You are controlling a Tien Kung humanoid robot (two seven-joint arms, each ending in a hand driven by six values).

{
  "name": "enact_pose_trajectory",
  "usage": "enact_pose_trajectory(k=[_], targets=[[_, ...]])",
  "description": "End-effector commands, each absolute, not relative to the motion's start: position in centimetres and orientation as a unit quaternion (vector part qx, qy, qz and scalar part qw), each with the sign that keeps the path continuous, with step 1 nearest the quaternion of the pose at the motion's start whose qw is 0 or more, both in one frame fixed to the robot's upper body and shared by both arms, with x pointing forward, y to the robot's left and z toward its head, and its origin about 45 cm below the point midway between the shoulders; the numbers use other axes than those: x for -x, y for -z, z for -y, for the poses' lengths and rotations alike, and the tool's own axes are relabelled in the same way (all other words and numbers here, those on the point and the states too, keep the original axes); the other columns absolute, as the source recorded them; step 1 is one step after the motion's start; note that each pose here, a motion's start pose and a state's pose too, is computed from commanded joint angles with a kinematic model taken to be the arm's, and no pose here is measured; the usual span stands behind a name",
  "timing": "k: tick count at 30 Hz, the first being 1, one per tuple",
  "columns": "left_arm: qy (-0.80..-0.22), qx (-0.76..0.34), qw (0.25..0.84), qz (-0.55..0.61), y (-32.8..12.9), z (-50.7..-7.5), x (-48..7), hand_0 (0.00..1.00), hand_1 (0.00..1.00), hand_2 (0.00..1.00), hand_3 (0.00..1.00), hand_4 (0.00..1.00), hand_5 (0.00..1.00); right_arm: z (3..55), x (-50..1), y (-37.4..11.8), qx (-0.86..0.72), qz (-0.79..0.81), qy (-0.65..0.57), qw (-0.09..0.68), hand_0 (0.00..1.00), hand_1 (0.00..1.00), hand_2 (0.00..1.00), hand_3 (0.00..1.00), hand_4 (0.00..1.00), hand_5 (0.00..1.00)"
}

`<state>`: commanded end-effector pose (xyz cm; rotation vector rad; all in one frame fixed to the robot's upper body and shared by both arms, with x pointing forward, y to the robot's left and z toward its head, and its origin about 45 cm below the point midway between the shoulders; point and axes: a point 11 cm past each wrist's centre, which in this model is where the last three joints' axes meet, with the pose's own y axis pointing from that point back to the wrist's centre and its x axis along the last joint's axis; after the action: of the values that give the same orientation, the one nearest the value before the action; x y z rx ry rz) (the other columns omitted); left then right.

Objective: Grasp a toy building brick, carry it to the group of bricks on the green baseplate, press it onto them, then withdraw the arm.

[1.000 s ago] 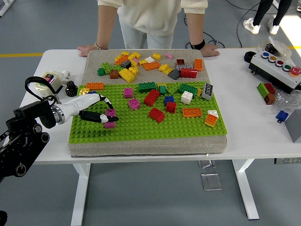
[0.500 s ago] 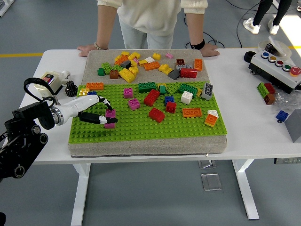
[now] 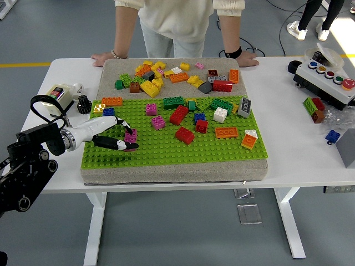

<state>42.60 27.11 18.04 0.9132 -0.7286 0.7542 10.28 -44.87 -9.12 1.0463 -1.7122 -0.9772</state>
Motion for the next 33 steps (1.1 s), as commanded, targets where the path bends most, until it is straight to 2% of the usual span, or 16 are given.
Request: enact_pose_trajectory(k=[26, 33], targets=[[-0.338, -0.433, 0.766, 0.333, -17.7, -27.5, -42.3, 0.998, 0.916, 0.883, 0.686, 0.998, 0.805, 44.8, -10.2, 9.2, -0.421, 0.689, 0.394, 0.439, 0.753, 0.674, 0.725, 0.653, 0.911, 0.492], [-0.388, -0.362, 0.770, 0.353, -21.2, -26.8, -43.0, 0.998, 0.905, 0.863, 0.677, 0.998, 0.791, 44.9, -10.3, 9.1, -0.421, 0.690, 0.394, 0.438, 0.753, 0.674, 0.724, 0.653, 0.911, 0.493]])
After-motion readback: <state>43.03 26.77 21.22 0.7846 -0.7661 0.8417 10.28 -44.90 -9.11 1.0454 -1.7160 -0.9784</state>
